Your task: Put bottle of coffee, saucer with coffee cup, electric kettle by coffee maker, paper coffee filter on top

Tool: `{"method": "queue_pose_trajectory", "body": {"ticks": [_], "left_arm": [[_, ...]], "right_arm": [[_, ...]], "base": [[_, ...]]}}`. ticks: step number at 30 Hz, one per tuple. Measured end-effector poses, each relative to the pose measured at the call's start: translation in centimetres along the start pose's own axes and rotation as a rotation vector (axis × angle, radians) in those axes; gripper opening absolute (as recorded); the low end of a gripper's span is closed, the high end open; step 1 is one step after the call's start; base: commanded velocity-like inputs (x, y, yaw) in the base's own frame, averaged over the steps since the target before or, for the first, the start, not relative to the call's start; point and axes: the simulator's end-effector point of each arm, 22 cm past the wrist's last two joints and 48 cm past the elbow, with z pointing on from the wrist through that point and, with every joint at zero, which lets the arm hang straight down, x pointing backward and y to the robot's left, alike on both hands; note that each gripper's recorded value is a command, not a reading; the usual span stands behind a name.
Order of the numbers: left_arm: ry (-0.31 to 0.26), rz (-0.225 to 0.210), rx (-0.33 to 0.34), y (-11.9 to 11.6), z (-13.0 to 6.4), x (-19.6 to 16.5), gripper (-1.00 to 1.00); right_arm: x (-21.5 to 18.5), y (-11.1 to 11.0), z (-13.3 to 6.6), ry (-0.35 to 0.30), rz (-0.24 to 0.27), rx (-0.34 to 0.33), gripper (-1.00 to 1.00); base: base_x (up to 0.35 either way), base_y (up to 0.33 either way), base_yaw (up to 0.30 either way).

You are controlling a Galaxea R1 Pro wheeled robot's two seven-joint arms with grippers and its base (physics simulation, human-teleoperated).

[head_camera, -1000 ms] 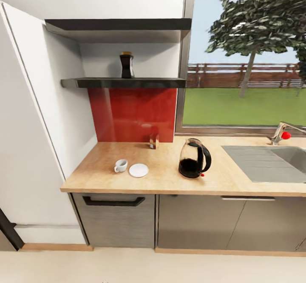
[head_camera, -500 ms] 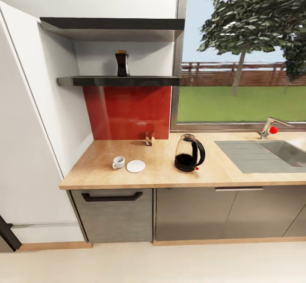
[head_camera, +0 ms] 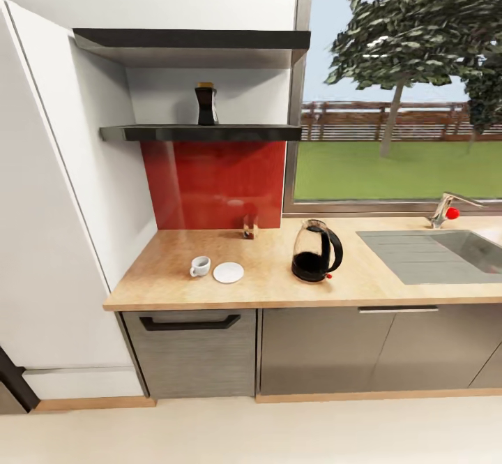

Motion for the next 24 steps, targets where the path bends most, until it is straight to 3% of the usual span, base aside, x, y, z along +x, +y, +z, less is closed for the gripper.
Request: {"method": "queue_pose_trajectory", "body": {"ticks": [1,2,3,6,7,8,9,11,19,24], "left_arm": [[-0.006,-0.001,0.002,-0.2,0.0,-0.2,1.00],[-0.105,0.015,0.036,-2.5,-0.1,-4.5,1.00],[-0.140,0.037,0.045,-3.0,-0.2,-6.0,1.00],[-0.245,0.164,0.087,-5.0,-0.9,-10.5,1.00],[-0.314,0.352,0.314,-11.8,-2.7,-12.8,1.00],[-0.468,0.369,0.348,-13.6,-5.3,-19.6,1.00],[-0.626,0.374,0.370,-15.0,-9.0,-26.2,1.00],[-0.727,0.379,0.427,-17.6,-12.5,-29.7,1.00],[-1.013,0.330,0.551,-25.1,-24.3,-37.7,1.00],[-1.172,0.345,0.612,-28.7,-32.1,-40.5,1.00]], "right_arm": [[0.0,0.0,0.0,0.000,0.000,0.000,1.00],[0.0,0.0,0.0,0.000,0.003,-0.002,1.00],[0.0,0.0,0.0,0.000,0.003,-0.002,1.00],[0.0,0.0,0.0,0.001,0.003,-0.001,1.00],[0.1,0.0,0.0,0.003,-0.002,-0.001,1.00],[0.1,0.0,0.0,0.003,-0.003,-0.001,1.00],[0.1,0.0,0.0,0.002,-0.003,-0.001,1.00],[0.1,0.0,0.0,0.003,-0.004,-0.001,1.00],[0.2,0.3,0.0,0.003,-0.005,-0.004,1.00],[0.2,0.3,0.0,0.003,-0.005,-0.005,1.00]], "base": [[0.000,0.000,0.000],[0.000,0.000,0.000],[0.000,0.000,0.000],[0.000,0.000,0.000],[0.000,0.000,0.000],[0.000,0.000,0.000],[0.000,0.000,0.000],[0.000,0.000,0.000],[0.000,0.000,0.000],[0.000,0.000,0.000]]}}
